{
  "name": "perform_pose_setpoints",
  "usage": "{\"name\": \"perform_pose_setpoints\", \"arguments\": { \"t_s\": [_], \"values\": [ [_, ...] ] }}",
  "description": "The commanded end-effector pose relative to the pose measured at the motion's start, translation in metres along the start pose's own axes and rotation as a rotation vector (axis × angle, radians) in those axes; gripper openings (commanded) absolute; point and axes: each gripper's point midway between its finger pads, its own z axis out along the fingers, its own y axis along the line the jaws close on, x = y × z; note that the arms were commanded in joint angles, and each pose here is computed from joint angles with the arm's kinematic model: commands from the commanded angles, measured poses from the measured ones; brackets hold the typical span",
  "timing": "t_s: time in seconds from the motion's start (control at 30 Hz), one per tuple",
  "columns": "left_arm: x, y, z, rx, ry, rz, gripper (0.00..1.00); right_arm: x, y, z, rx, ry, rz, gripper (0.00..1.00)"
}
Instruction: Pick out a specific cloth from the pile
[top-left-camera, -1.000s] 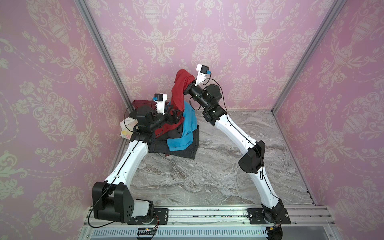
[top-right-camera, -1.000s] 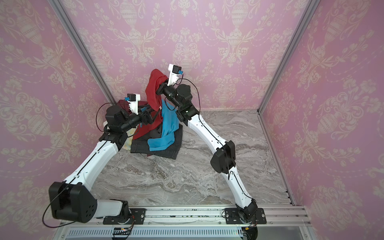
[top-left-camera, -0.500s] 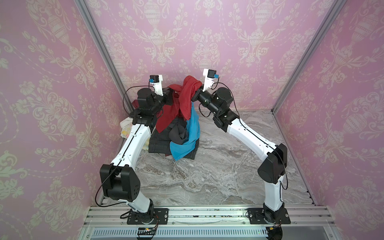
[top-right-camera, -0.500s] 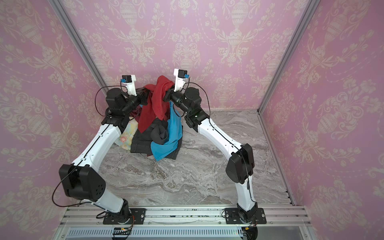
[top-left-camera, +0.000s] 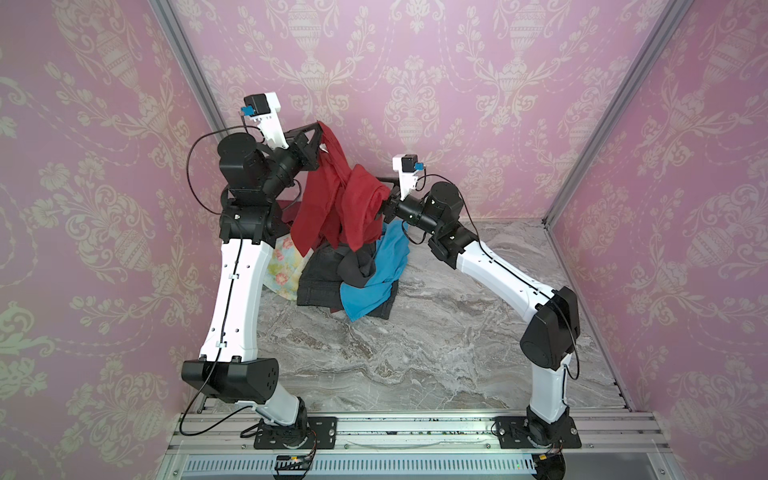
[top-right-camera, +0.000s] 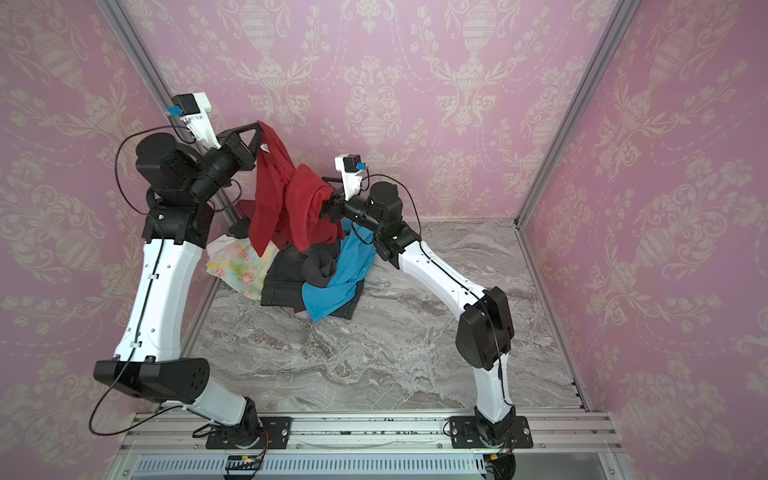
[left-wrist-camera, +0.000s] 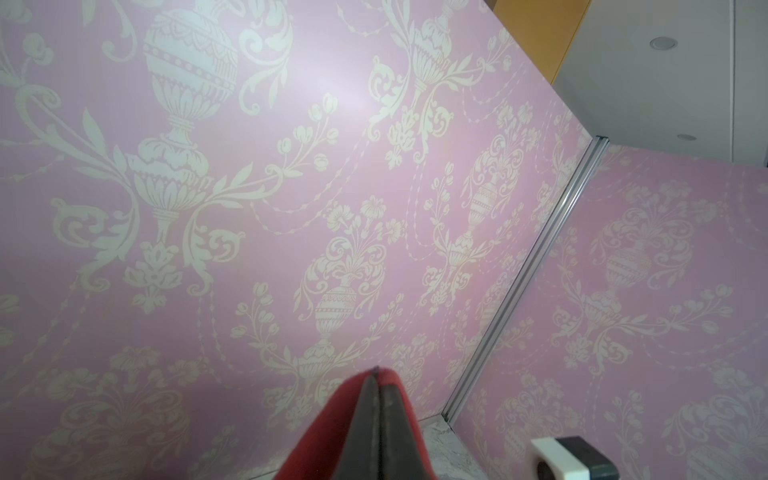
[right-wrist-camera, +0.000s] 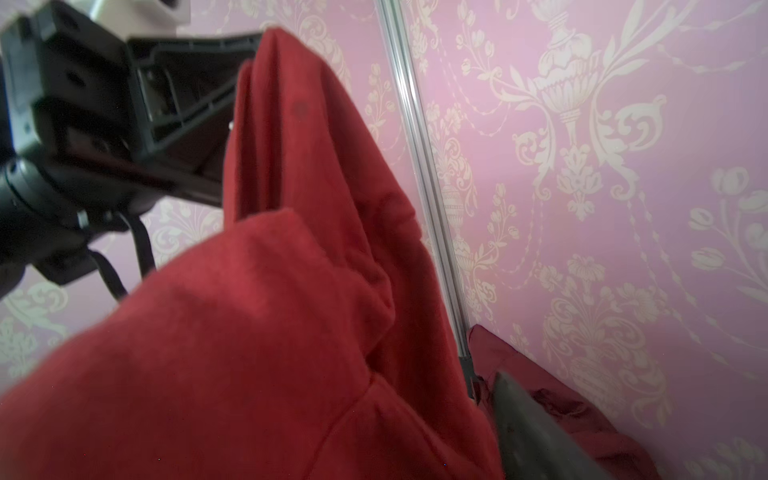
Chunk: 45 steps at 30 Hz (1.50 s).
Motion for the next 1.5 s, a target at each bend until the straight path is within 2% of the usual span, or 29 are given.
{"name": "perform_pose_setpoints", "arguments": {
  "t_s": [0.0, 0.17, 0.3, 0.43, 0.5, 0.53, 0.63, 0.7, 0.77, 0.9, 1.03, 1.07, 1.13, 1.23, 1.37, 1.47],
  "values": [
    [-0.029, -0.033, -0.006, 0.088, -0.079, -0.045, 0.0, 0.054, 0.009, 0.004, -0.077, 0.09, -0.069, 0.98],
    [-0.006, -0.05, 0.003, 0.146, -0.007, -0.113, 0.0, 0.087, 0.0, 0.014, -0.031, 0.033, -0.142, 1.0],
    [0.008, -0.065, 0.003, 0.195, 0.027, -0.163, 0.0, 0.095, -0.011, 0.036, 0.047, -0.041, -0.204, 1.0],
    [0.033, -0.072, 0.002, 0.207, 0.079, -0.204, 0.0, 0.076, -0.013, 0.065, 0.064, -0.158, -0.211, 1.0],
    [0.046, -0.067, -0.002, 0.196, 0.101, -0.227, 0.0, 0.062, -0.019, 0.075, 0.139, -0.205, -0.244, 0.98],
    [0.052, -0.063, -0.005, 0.179, 0.11, -0.229, 0.0, 0.052, -0.024, 0.076, 0.179, -0.244, -0.243, 0.84],
    [0.07, -0.045, -0.013, 0.118, 0.143, -0.234, 0.0, 0.013, -0.038, 0.07, 0.232, -0.303, -0.2, 0.0],
    [0.078, -0.029, -0.018, 0.075, 0.154, -0.239, 0.0, -0.016, -0.043, 0.057, 0.25, -0.351, -0.159, 0.0],
    [0.083, -0.01, -0.027, 0.023, 0.152, -0.24, 0.0, -0.047, -0.043, 0.043, 0.242, -0.345, -0.131, 0.0],
    [0.099, 0.026, -0.039, -0.059, 0.152, -0.255, 0.0, -0.1, -0.041, 0.013, 0.259, -0.368, -0.134, 0.0],
    [0.129, 0.045, -0.039, -0.084, 0.191, -0.271, 0.19, -0.145, -0.052, -0.017, 0.294, -0.421, -0.129, 0.0],
    [0.136, 0.048, -0.038, -0.083, 0.198, -0.279, 0.26, -0.154, -0.055, -0.023, 0.305, -0.431, -0.129, 0.0],
    [0.149, 0.052, -0.036, -0.077, 0.223, -0.284, 0.51, -0.174, -0.058, -0.037, 0.325, -0.448, -0.137, 0.0],
    [0.168, 0.051, -0.034, -0.074, 0.267, -0.256, 0.73, -0.201, -0.059, -0.063, 0.37, -0.482, -0.18, 0.0],
    [0.196, 0.053, -0.036, -0.072, 0.342, -0.237, 0.85, -0.226, -0.066, -0.097, 0.467, -0.484, -0.213, 0.0],
    [0.221, 0.056, -0.04, -0.09, 0.416, -0.216, 0.92, -0.226, -0.08, -0.127, 0.571, -0.442, -0.231, 0.0]
  ]
}}
